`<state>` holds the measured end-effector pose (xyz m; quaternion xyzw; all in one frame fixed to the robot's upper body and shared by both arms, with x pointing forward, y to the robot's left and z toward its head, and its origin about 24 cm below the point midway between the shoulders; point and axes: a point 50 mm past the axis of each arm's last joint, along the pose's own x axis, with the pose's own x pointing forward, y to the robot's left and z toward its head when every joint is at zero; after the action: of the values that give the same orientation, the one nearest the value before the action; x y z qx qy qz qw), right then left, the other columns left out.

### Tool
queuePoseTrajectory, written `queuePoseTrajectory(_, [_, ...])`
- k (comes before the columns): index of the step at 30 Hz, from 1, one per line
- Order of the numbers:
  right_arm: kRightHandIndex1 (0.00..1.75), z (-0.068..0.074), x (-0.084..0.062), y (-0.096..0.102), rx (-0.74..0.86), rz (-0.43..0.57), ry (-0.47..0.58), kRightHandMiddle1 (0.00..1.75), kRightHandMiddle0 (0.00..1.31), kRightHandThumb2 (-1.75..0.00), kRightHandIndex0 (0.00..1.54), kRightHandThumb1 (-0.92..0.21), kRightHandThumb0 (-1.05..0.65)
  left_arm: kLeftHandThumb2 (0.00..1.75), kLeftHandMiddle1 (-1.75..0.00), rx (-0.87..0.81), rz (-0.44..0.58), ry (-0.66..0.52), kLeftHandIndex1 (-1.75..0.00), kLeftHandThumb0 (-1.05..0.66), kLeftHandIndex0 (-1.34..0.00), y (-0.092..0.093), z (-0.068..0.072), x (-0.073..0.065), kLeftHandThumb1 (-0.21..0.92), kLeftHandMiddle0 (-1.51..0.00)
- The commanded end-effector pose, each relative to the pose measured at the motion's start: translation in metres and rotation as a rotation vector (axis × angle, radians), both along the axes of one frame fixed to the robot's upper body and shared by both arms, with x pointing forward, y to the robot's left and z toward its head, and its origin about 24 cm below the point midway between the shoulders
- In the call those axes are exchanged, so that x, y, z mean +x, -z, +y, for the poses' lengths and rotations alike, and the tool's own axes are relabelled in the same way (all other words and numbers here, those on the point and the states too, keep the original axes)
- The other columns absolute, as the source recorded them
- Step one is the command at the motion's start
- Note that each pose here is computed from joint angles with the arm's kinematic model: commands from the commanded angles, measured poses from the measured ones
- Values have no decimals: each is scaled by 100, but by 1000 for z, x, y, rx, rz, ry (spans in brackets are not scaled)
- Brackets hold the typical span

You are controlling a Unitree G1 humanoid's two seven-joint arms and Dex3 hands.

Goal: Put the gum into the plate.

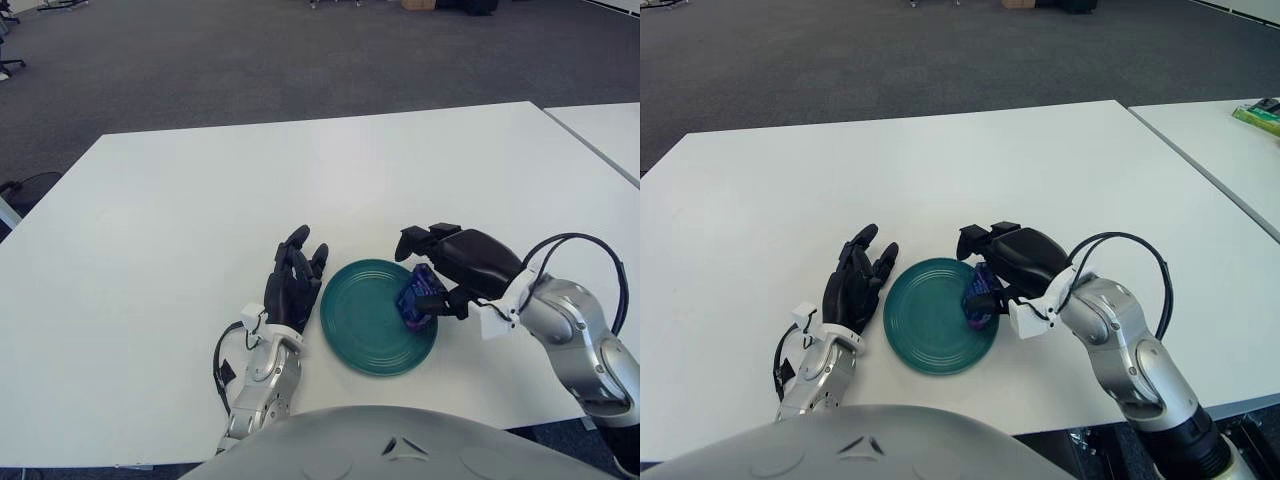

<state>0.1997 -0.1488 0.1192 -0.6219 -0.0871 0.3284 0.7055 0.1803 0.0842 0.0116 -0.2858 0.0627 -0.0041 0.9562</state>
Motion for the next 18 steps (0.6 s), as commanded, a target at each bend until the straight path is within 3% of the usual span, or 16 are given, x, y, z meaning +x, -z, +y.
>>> queuePoseTrajectory(1, [20,0,5,1,-42,-10,-7,98,3,-100,34,-92,-90,83,-4,-114,-5,-35,-80,-69,-3,-10,-20,3,92,-54])
queuePoseTrajectory(10, [14,-2,9,5,-59,-15,-17,97,2,-100,35,-92,-89,83,-3,-99,-11,-32,-80,-69,-3,-12,-22,4,92,-54])
queuePoseTrajectory(18, [7,0,10,3,-114,-45,-54,83,0,-109,35,-92,-95,82,-3,-101,-11,-33,-80,-69,-4,-12,-24,5,92,-53])
